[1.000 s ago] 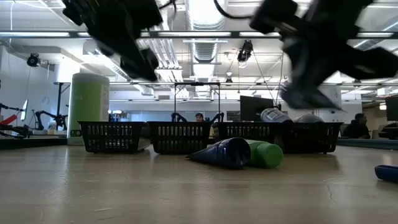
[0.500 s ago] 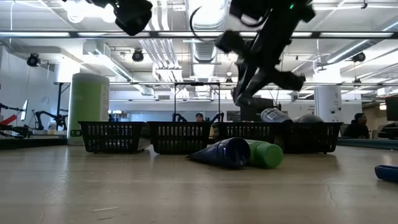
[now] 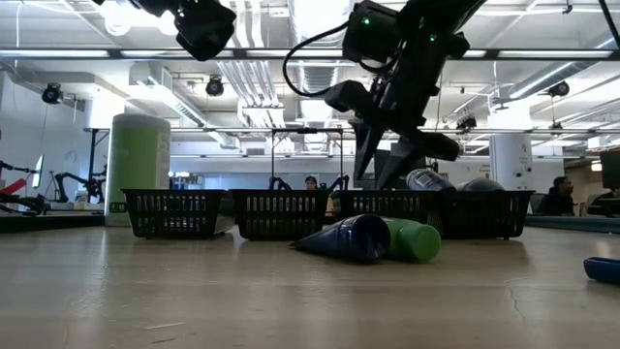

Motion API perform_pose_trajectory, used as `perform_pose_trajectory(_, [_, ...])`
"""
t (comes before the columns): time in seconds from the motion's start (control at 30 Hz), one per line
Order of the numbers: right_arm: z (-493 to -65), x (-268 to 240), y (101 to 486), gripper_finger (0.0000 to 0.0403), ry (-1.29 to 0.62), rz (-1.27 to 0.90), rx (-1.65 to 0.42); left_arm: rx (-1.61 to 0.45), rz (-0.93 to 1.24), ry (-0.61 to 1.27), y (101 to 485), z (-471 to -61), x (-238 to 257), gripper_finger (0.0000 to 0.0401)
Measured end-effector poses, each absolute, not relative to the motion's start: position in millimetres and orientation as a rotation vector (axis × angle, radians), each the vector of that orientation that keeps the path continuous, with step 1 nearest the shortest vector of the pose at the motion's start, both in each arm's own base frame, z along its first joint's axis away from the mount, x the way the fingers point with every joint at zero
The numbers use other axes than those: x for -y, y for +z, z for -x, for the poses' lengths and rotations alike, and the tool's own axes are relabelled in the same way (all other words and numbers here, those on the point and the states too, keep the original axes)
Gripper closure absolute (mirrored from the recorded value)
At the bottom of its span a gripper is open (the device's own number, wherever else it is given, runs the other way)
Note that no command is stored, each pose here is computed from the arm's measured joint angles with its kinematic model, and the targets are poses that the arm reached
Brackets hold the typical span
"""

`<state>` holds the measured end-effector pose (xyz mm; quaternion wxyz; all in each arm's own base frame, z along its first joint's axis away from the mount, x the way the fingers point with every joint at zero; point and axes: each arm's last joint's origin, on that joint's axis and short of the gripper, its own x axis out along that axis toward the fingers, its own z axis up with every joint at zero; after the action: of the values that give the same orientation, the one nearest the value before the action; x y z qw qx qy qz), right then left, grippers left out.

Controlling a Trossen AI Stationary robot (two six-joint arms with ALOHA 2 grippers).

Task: Pick & Place Travel size toiletries
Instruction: Put the blue razor into the left black basket

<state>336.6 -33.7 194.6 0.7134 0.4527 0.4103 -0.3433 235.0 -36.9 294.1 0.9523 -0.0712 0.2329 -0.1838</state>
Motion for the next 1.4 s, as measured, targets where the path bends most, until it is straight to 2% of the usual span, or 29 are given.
perform_pose_trajectory(0.17, [-340, 32, 201, 0.0183, -0.742, -1.002, -0.894, -0.475, 0.145, -0.374, 294, -235, 37, 0.0178])
perform_pose_trajectory(0.4, [-341, 12, 211, 0.014, -0.707, -0.974, -0.954, -0.478, 0.148, -0.374, 294, -235, 37, 0.0178])
perform_pose_trajectory(0.6, [-336, -13, 218, 0.0119, -0.707, -0.936, -1.052, -0.478, 0.148, -0.374, 294, -235, 37, 0.0178])
perform_pose_trajectory(0.8, [-333, -45, 220, 0.0101, -0.625, -0.967, -1.123, -0.478, 0.148, -0.374, 294, -235, 37, 0.0178])
perform_pose_trajectory(1.23, [-308, -136, 217, 0.0059, -0.569, -1.035, -1.217, -0.48, 0.141, -0.367, 293, -235, 37, 0.0178])
perform_pose_trajectory(1.4, [-294, -175, 205, 0.0054, -0.592, -1.062, -1.261, -0.485, 0.128, -0.363, 292, -235, 36, 0.0178])
